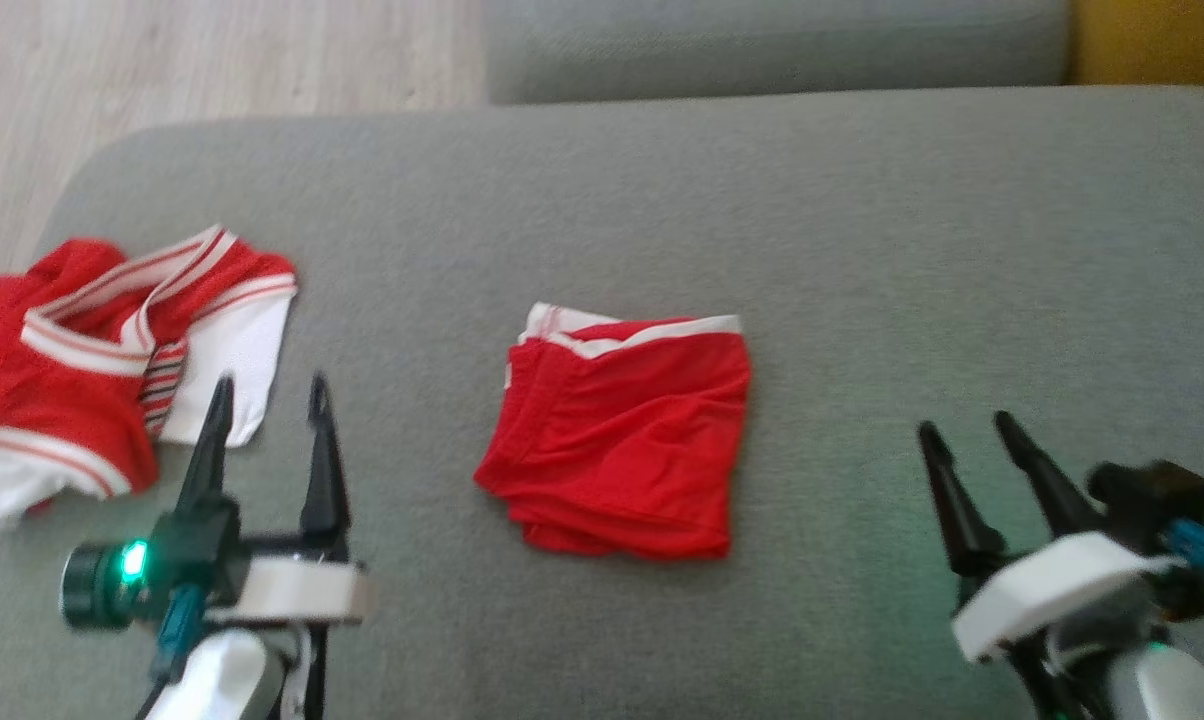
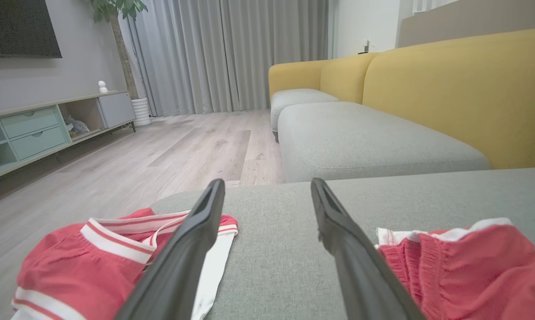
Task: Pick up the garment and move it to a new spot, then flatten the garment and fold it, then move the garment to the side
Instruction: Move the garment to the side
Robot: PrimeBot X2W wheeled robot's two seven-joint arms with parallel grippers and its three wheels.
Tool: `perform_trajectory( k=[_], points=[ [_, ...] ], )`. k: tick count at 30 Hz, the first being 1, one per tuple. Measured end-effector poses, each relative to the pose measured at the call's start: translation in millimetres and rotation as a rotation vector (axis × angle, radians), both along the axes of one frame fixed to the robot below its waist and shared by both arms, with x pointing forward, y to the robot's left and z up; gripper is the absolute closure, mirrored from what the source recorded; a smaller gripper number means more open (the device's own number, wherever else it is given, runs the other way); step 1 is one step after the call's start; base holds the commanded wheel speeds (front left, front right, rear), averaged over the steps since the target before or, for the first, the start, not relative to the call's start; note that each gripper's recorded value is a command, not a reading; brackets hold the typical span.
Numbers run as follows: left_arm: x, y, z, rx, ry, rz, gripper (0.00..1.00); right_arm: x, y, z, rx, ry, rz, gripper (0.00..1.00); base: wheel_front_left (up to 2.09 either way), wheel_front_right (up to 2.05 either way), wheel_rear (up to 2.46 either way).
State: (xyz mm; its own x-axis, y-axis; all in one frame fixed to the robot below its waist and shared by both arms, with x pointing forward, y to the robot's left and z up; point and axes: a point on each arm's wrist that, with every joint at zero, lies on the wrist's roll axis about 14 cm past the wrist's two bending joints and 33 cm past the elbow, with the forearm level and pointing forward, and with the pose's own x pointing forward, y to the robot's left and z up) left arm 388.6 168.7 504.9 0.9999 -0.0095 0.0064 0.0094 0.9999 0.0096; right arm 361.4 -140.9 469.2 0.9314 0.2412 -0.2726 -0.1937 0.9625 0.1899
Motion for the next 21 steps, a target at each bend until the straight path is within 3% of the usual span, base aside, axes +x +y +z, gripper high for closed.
perform_trajectory(
  k=[12,21],
  points=[
    [7.7,9.8,17.7,-0.005,-0.081,0.047,0.0,22.7,101.6,-76.1,0.105,0.263,0.271,0.0,0.0,0.0,0.0],
    [7.1,19.5,24.6,-0.002,-0.112,0.074,0.0,24.7,128.9,-99.2,0.134,0.378,0.339,0.0,0.0,0.0,0.0]
  ],
)
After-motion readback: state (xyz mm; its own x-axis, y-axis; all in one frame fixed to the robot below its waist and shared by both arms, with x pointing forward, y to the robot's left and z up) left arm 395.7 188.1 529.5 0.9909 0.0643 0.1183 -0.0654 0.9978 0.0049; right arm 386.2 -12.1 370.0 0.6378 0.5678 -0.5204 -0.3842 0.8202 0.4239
